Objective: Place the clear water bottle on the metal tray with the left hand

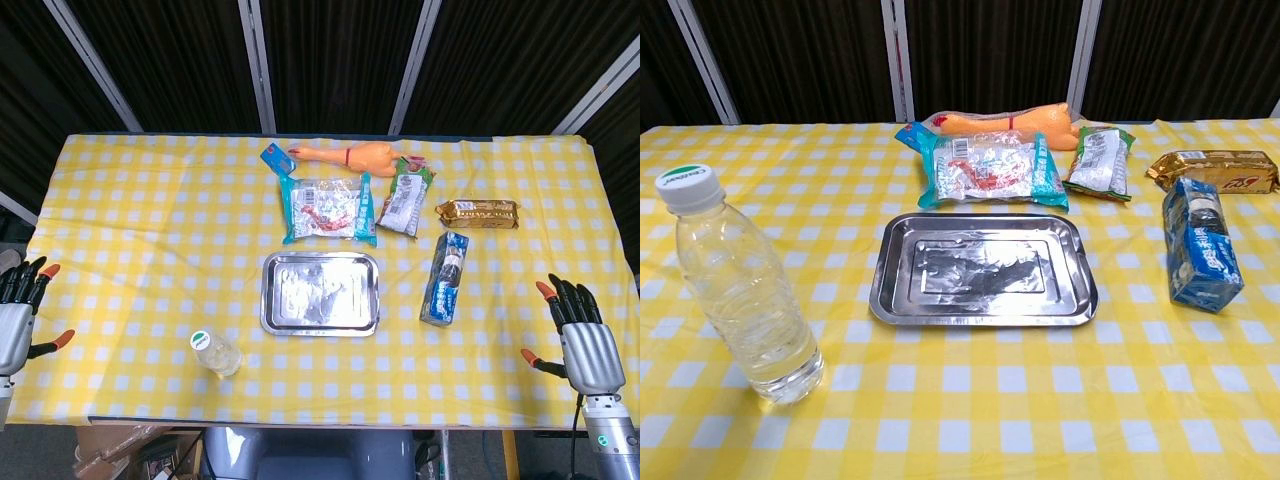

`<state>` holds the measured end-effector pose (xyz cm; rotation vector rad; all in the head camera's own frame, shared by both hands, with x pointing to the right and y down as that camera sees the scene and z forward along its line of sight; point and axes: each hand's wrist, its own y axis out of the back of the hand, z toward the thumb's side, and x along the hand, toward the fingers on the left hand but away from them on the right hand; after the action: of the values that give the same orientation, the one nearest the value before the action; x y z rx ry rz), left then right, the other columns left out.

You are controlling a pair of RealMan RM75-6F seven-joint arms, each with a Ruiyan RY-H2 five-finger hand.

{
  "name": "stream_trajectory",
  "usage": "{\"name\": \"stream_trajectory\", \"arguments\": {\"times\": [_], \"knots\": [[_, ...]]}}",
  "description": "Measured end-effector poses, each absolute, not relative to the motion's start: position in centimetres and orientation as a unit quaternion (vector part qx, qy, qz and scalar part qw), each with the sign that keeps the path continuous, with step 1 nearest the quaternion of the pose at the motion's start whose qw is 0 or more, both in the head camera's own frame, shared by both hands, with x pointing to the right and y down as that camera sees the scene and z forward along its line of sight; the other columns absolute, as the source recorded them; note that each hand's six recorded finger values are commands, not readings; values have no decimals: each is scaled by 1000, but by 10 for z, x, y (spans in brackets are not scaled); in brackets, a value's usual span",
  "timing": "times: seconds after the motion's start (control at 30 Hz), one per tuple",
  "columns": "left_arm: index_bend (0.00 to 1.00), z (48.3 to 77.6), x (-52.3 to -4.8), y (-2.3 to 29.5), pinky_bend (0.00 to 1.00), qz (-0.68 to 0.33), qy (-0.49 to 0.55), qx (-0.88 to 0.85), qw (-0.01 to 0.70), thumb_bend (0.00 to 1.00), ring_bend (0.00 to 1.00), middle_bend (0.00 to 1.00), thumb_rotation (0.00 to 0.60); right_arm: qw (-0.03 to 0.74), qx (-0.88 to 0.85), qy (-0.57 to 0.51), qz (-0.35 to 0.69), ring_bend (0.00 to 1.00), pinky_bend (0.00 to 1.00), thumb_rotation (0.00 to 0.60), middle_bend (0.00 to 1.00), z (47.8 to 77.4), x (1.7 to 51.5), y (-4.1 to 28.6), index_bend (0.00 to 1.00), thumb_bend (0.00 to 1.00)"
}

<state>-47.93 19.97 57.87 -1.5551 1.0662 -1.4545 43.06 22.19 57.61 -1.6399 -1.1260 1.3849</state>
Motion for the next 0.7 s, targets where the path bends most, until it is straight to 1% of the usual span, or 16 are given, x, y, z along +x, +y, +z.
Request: {"name": "stream_trajectory", "arguments": {"times": [0.4, 0.7], "knots": [[100, 577, -474, 203, 48, -567, 414, -608, 372, 90, 0, 18, 600, 352, -638, -429, 534, 30, 0, 600, 0, 576, 427, 224, 111, 49], [98, 583, -477, 204, 48, -575, 409, -608, 364, 89, 0, 19, 600, 352, -637, -428, 536, 29, 0, 600, 0, 575, 428, 223, 111, 49]]}}
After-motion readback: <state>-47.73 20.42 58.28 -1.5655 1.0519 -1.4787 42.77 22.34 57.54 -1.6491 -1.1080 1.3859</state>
